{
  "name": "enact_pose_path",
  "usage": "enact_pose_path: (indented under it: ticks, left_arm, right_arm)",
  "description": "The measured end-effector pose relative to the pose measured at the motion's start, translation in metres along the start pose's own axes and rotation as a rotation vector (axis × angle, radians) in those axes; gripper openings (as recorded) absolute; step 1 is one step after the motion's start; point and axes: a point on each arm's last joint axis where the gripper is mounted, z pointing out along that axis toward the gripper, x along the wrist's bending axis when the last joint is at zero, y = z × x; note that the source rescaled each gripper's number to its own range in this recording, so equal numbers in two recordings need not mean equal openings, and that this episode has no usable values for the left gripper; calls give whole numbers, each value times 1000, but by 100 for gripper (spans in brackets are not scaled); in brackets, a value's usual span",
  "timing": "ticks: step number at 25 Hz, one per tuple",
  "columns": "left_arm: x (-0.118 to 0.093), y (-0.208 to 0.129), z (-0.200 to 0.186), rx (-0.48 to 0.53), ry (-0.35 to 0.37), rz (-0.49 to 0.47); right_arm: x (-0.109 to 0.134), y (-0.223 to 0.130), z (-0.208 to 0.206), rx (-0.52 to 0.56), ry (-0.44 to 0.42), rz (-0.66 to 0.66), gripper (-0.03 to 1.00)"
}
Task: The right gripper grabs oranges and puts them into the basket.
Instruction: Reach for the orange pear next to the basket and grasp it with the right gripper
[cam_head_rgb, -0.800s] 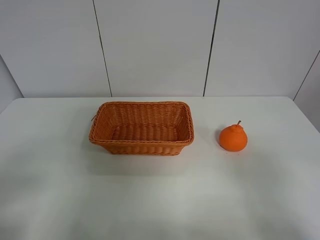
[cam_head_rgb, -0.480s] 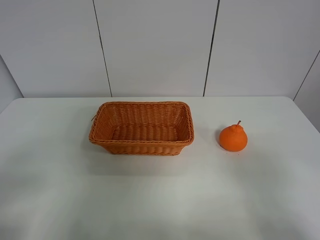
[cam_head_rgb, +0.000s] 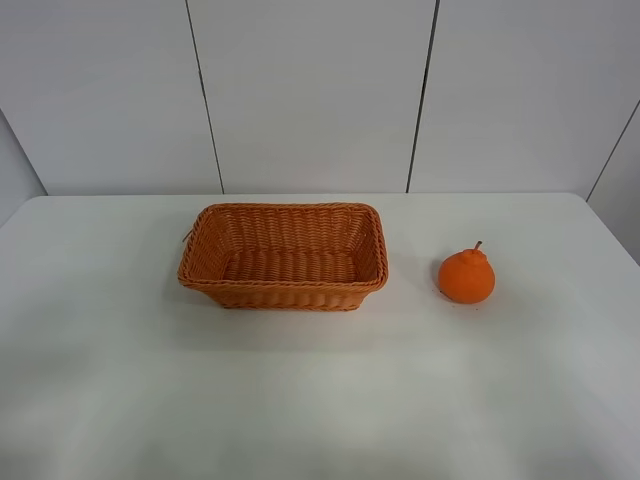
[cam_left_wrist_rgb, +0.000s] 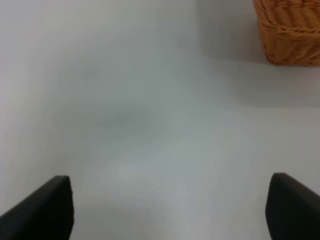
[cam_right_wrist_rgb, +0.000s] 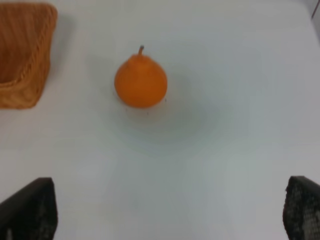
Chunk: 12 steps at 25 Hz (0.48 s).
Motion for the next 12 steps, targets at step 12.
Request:
enact_pose_path:
  ticks: [12]
  left_arm:
    - [0,0,0,0,0,0]
  right_arm:
    - [7,115,164,525,23,50,100]
